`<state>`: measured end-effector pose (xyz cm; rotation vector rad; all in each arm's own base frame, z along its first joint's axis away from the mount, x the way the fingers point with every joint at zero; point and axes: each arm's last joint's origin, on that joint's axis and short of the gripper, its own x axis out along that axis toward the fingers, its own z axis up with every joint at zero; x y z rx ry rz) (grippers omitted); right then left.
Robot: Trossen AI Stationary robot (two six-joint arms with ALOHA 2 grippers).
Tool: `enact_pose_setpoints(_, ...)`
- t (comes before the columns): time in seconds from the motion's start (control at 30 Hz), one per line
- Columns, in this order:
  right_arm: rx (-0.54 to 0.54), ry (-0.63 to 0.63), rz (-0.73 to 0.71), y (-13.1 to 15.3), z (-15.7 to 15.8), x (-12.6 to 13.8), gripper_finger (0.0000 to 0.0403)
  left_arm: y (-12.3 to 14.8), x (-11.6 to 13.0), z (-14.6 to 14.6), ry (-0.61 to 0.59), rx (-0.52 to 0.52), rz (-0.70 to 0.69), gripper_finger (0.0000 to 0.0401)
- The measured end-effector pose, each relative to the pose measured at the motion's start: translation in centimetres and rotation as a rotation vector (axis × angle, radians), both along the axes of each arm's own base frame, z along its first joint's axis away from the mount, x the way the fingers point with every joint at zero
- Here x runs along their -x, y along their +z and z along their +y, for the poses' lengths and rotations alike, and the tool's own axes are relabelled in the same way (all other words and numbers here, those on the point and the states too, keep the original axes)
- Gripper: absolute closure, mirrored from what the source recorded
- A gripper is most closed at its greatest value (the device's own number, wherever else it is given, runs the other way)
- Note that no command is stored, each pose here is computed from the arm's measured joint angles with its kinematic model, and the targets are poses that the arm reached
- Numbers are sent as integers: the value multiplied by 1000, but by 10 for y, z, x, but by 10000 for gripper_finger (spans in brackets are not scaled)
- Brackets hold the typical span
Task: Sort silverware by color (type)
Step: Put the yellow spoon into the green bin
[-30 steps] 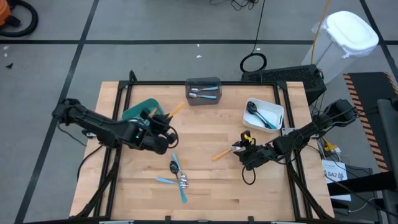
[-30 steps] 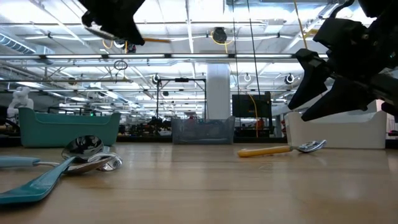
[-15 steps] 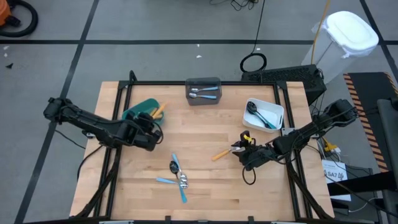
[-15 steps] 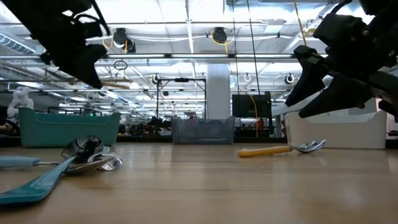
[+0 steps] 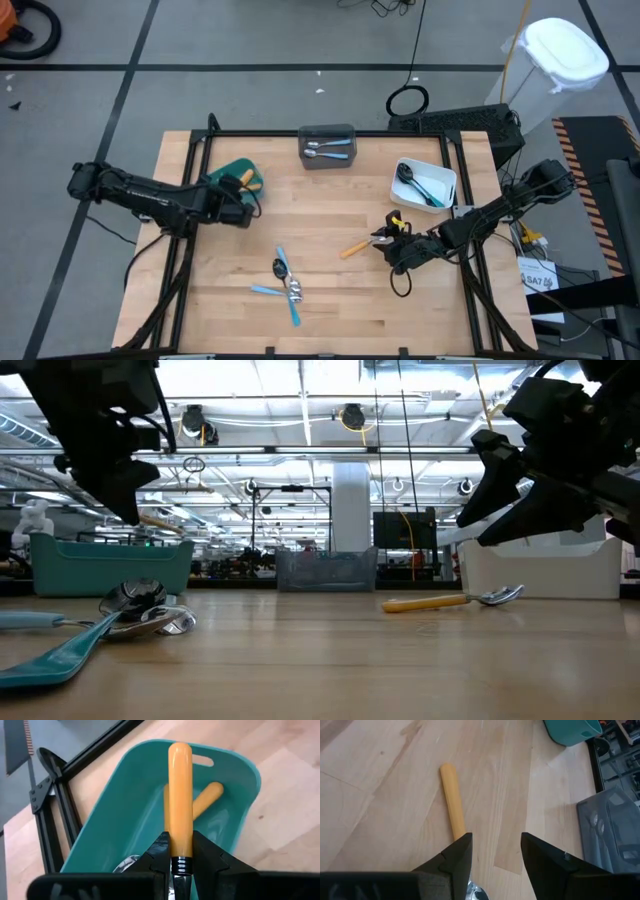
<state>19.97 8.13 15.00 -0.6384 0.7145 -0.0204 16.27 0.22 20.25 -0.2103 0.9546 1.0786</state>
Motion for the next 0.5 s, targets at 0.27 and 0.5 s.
enact_pose_setpoints(0.27, 3, 3, 1, 0, 0, 0, 238, -3, 0, 16, 47, 44, 63, 351)
enact_pose_setpoints(0.5, 3, 3, 2, 0, 0, 0, 238, -12, -3, 30, 59, 107, 169, 351)
